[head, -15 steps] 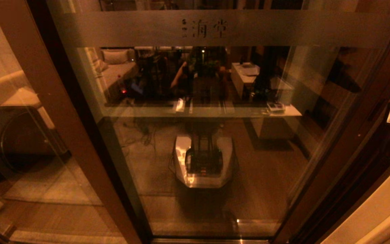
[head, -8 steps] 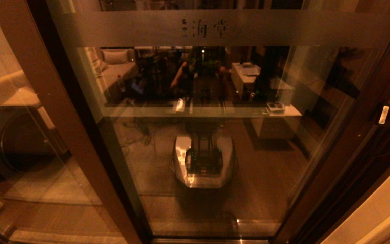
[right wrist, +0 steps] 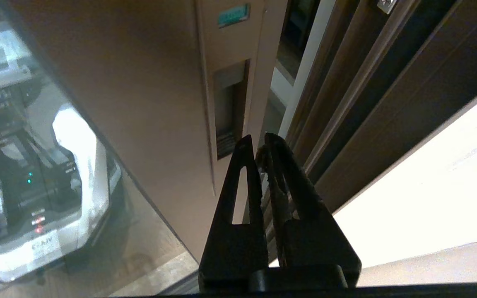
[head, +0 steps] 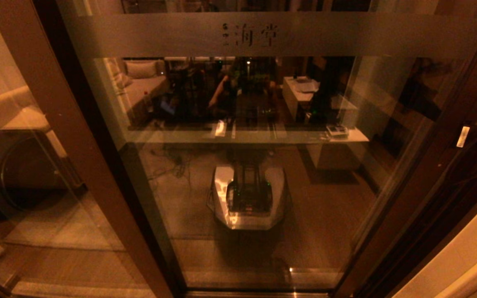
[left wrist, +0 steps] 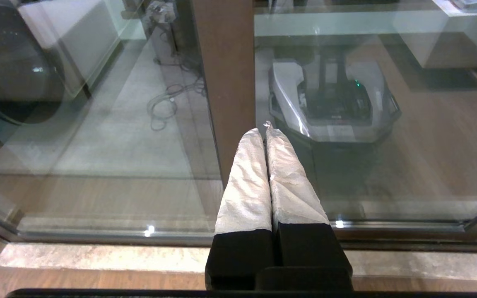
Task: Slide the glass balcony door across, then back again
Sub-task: Close the slid door
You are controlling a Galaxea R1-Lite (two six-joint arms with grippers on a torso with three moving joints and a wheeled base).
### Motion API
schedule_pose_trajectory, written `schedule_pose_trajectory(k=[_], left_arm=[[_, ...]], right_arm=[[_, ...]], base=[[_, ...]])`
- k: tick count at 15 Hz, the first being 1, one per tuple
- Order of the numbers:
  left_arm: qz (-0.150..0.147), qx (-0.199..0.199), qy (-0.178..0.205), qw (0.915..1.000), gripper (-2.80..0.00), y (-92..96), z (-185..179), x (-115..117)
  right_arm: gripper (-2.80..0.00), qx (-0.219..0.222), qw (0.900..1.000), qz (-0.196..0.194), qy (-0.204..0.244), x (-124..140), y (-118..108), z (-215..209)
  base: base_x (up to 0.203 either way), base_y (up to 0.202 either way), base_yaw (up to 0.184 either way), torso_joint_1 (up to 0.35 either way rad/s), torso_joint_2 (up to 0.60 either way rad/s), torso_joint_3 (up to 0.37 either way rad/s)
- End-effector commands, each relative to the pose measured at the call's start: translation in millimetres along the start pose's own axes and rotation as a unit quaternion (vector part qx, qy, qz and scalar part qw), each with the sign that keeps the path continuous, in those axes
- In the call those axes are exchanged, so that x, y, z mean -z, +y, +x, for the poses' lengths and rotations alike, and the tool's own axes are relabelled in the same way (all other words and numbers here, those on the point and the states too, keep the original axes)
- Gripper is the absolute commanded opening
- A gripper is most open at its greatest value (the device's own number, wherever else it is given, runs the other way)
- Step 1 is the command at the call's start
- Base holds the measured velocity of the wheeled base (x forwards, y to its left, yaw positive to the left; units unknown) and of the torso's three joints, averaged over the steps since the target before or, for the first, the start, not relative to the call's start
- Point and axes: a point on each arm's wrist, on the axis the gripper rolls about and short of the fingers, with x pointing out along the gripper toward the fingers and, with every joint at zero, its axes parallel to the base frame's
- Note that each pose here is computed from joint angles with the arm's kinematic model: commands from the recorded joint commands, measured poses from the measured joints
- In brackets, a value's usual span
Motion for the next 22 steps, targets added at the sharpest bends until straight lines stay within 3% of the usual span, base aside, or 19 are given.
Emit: schedule_pose_trajectory(k=[1,22], left_arm=[[0.000,0.000,0.000,1.0000,-2.80,0.0,0.0,0.2],[0.000,0.000,0.000,1.0000,-2.80,0.0,0.0,0.2]], right_arm=[[-2.80,0.001,1.000,0.002,0.003,1.3,1.7,7.1],[-2.80,0.019,1.000,0.016,-0.010,3.4,1.0,42.2]], base=[[0.000,0.000,0.000,0.000,0.00,0.000],[0.000,0.000,0.000,0.000,0.00,0.000]])
